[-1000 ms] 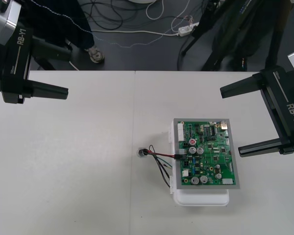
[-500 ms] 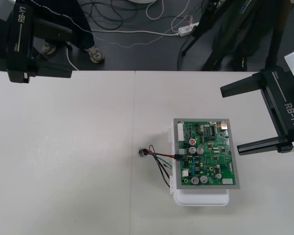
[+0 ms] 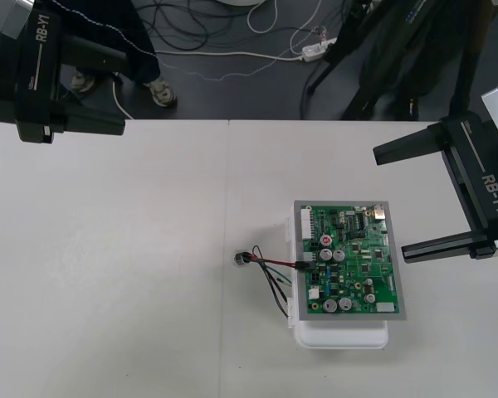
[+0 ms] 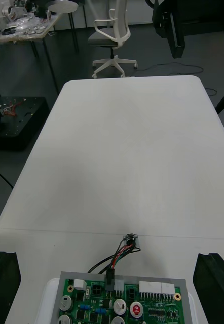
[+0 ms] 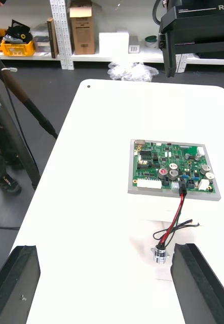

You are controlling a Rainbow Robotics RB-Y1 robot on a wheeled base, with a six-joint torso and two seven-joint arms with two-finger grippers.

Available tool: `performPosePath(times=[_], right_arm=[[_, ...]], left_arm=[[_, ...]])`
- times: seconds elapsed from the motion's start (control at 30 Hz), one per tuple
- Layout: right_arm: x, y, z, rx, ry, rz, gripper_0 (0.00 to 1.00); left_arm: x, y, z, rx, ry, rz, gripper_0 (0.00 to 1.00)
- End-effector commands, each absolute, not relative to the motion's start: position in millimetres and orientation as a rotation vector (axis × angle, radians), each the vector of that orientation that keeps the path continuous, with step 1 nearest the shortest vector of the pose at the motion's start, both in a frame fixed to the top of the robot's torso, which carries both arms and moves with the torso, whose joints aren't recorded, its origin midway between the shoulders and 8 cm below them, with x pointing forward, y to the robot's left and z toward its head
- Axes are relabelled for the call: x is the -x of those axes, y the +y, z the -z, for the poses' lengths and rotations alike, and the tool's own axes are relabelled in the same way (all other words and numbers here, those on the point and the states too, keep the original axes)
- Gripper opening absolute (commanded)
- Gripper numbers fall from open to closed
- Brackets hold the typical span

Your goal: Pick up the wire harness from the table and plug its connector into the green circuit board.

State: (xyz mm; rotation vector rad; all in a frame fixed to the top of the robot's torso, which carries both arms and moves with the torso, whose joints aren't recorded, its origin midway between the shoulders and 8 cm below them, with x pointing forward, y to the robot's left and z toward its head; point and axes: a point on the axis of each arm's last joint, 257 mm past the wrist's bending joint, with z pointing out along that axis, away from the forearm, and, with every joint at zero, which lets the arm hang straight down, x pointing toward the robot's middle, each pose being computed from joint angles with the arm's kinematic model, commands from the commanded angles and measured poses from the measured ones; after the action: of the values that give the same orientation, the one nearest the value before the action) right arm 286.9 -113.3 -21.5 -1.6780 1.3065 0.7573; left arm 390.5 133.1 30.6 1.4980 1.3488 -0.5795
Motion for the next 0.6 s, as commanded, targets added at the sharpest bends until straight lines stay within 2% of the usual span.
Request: performPosePath(times=[0.03, 0.6], right_arm=[[-287.4, -123.2, 20.8, 1.725, 1.276, -0.665, 1.00], [-287.4, -123.2, 20.8, 1.725, 1.276, -0.665, 1.00]], left_arm=[[-380.5, 121.0, -39.0, -1.510, 1.353, 0.624, 0.76], [-380.5, 121.0, -39.0, -1.510, 1.353, 0.624, 0.76]])
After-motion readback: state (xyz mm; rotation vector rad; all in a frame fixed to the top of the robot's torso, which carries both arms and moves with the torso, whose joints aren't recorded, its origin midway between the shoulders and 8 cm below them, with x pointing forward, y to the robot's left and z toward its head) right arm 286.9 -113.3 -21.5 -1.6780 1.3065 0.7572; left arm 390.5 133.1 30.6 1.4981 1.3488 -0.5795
